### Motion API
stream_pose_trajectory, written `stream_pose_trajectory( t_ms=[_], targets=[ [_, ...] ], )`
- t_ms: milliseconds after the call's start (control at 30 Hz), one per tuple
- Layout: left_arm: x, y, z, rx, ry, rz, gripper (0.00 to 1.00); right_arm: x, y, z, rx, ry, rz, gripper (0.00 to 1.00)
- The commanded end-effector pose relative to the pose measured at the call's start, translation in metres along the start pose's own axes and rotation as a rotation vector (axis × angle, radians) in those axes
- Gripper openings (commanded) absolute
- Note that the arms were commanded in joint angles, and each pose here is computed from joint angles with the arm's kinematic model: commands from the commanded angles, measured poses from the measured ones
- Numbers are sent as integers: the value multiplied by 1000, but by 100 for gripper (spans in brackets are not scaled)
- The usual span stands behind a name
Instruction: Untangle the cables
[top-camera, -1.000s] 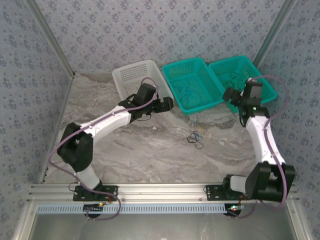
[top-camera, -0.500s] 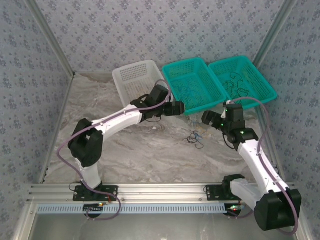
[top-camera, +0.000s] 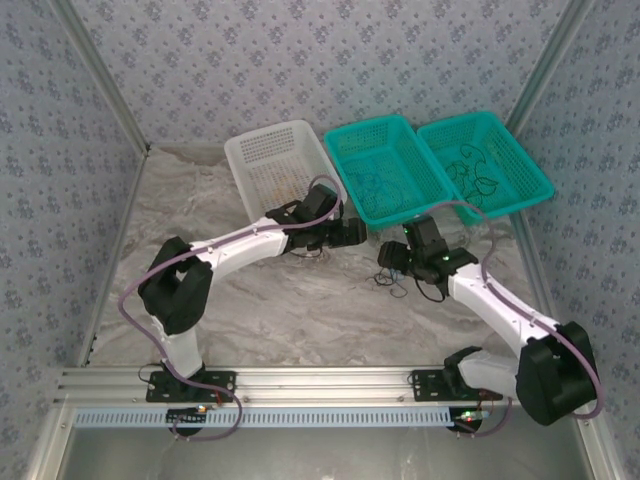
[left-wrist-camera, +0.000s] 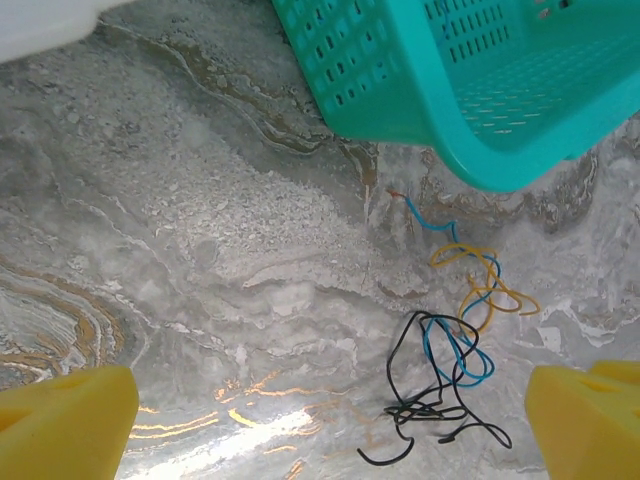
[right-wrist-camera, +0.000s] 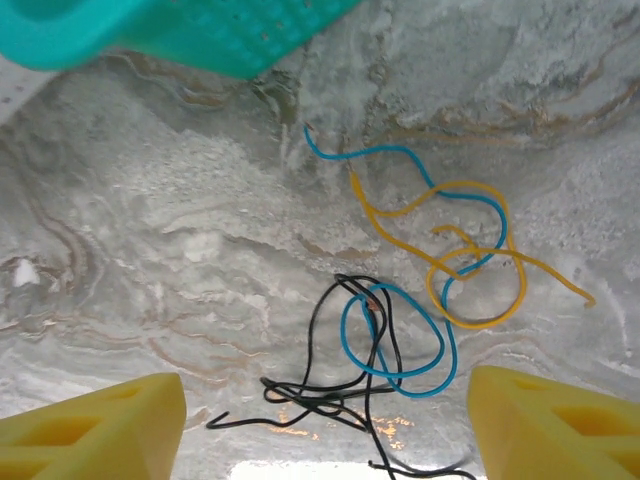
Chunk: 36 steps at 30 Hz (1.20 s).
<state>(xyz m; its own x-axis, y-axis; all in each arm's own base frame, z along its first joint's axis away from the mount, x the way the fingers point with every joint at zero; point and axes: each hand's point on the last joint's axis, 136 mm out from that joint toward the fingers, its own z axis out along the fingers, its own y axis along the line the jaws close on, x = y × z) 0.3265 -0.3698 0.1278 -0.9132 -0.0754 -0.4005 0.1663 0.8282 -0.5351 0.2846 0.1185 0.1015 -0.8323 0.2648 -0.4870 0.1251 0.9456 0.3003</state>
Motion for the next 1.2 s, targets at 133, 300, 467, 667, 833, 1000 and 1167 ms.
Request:
stream_pose_trajectory(
  t_ms=[133,300,467,667,833,1000,1167],
  targets=[
    [12,-3,5,21,26,-22,99,-3,-22,25,119,12,-127,63],
    [13,0,6,15,29,-28,99,-17,-29,34,153,-9,-186,61],
    [13,0,7,15,27,-29,99,-24,-28,46,140,12,-248,60],
    [14,-2,8,23,27,-12,99,-31,-24,62,117,25,-278,40],
    [12,-16,3,86,-4,122,99,-32,-16,52,94,15,-309,2],
    [11,-36,1,200,-52,276,99,-31,2,23,-24,-35,-344,0],
    [19,-60,9,284,-130,453,99,-29,29,-8,-233,-102,-379,0]
  ],
)
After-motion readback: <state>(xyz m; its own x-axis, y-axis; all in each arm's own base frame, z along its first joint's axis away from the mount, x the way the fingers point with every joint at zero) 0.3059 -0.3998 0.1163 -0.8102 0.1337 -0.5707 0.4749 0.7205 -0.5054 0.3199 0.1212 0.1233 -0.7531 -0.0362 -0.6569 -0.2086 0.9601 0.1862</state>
